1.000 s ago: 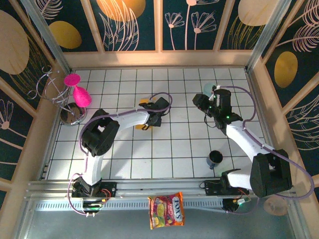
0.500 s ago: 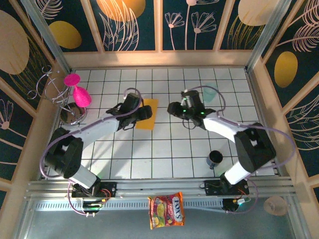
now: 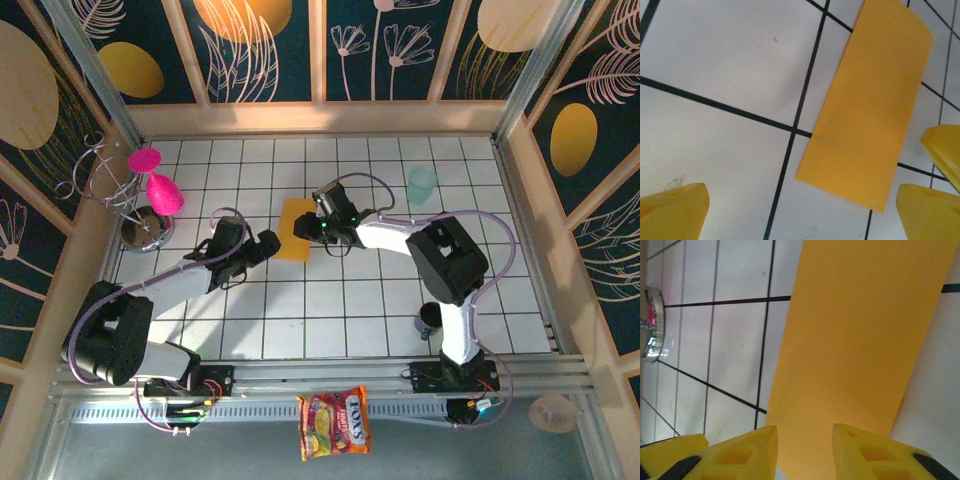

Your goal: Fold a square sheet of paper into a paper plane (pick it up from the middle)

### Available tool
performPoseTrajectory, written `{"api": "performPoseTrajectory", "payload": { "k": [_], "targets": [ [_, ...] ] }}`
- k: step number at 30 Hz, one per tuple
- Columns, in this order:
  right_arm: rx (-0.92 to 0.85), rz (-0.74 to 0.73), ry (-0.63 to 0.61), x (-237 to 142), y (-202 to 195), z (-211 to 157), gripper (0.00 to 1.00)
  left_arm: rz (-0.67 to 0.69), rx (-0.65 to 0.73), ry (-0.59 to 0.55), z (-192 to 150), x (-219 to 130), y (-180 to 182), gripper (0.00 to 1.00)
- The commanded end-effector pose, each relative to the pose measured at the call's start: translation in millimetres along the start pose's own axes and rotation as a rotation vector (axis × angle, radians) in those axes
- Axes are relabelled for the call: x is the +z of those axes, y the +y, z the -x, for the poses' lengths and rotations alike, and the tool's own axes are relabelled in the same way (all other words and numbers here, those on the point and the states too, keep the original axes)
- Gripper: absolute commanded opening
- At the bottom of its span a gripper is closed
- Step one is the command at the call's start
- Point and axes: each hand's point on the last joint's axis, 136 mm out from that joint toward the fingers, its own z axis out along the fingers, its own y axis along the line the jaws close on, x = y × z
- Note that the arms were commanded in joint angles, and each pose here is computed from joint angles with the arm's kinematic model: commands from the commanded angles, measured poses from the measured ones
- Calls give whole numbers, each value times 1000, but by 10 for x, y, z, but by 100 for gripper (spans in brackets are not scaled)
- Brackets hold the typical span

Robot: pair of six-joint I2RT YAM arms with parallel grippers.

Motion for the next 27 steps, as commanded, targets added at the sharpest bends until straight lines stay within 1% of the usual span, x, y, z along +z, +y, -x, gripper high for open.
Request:
{"api": "performPoseTrajectory", "payload": {
  "k": [1, 6, 9, 13, 15, 17, 19, 23, 25, 27],
  "targets": [
    [-1, -43, 42, 122, -96, -52, 34, -76, -22, -1, 56, 2, -159, 97],
    [-23, -106, 85, 197, -256, -124, 35, -99, 2, 45, 11, 69, -234, 99],
    [-42, -161, 144, 211, -439, -243, 35, -116, 26, 65, -10, 91, -277, 99],
    [-98, -221, 210, 111, -659, -406, 34, -136, 55, 106, -51, 119, -343, 99],
    [-127, -246, 231, 23, -758, -461, 34, -154, 62, 132, -84, 128, -386, 97],
    [-152, -240, 239, -74, -810, -486, 34, -178, 59, 167, -138, 134, -428, 92],
    [-172, -211, 229, -157, -773, -465, 33, -195, 46, 207, -213, 145, -442, 85],
    [-168, -79, 169, -297, -448, -329, 33, -236, -1, 266, -342, 138, -475, 69],
    [-144, -14, 120, -378, -264, -229, 33, -234, -15, 273, -375, 128, -452, 64],
    [-91, 13, 68, -438, -176, -138, 33, -230, -26, 276, -404, 114, -432, 60]
  ]
}}
